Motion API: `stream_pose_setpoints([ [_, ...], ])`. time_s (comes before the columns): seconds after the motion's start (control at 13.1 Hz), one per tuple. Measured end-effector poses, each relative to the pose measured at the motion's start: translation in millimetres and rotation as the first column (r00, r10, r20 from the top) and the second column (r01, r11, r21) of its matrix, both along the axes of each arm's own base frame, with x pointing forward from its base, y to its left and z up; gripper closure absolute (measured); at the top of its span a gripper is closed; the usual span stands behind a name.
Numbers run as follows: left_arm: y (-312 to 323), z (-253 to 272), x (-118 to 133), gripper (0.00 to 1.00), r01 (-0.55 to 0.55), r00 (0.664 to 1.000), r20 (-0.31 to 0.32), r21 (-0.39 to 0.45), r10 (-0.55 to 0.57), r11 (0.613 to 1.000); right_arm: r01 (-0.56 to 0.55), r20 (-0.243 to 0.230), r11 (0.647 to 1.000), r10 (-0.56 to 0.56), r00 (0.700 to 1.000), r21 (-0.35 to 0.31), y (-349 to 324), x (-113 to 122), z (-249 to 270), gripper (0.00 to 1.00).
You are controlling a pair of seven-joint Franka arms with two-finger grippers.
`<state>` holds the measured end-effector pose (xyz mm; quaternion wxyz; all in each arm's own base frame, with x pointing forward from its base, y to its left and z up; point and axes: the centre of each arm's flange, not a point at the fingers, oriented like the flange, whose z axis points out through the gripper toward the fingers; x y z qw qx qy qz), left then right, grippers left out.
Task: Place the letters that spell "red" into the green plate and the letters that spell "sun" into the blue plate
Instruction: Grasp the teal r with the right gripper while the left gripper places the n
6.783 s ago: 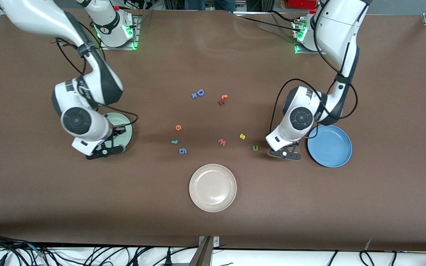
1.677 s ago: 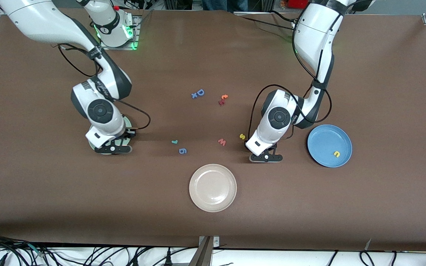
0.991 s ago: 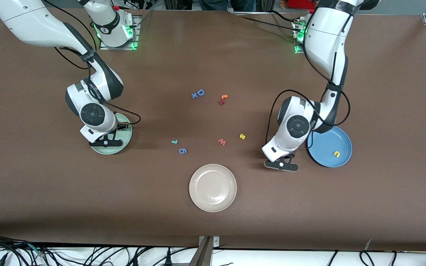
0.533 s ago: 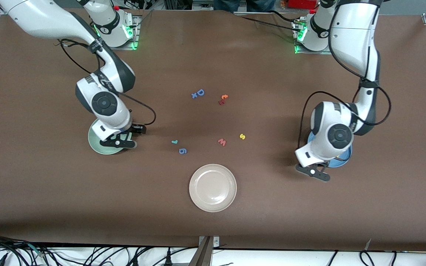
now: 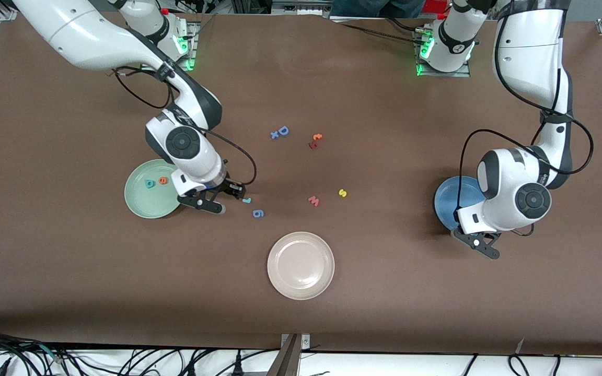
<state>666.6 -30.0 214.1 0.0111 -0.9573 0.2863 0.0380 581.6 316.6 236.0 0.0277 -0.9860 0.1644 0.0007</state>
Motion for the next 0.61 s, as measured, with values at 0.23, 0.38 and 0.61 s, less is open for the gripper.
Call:
stream_pose_setpoints([
  [0.23, -1.5, -16.4, -6.3, 0.68, 0.011, 1.0, -0.029, -0.012, -0.011, 1.0, 0.052, -0.012, 0.998, -0.052, 0.999, 0.033, 29.0, 8.8, -15.7, 0.36],
  [0.38, -3.9, -20.7, -7.5, 0.62, 0.012, 0.999, -0.036, -0.015, -0.013, 1.0, 0.043, -0.008, 0.999, -0.043, 0.999, -0.001, 30.7, 9.6, -31.8, 0.38],
  [0.61, -9.3, -20.3, -8.7, 0.45, 0.017, 0.999, -0.051, -0.021, -0.019, 1.0, 0.014, 0.007, 0.999, -0.014, 1.0, -0.044, 33.5, 6.2, -44.3, 0.4],
])
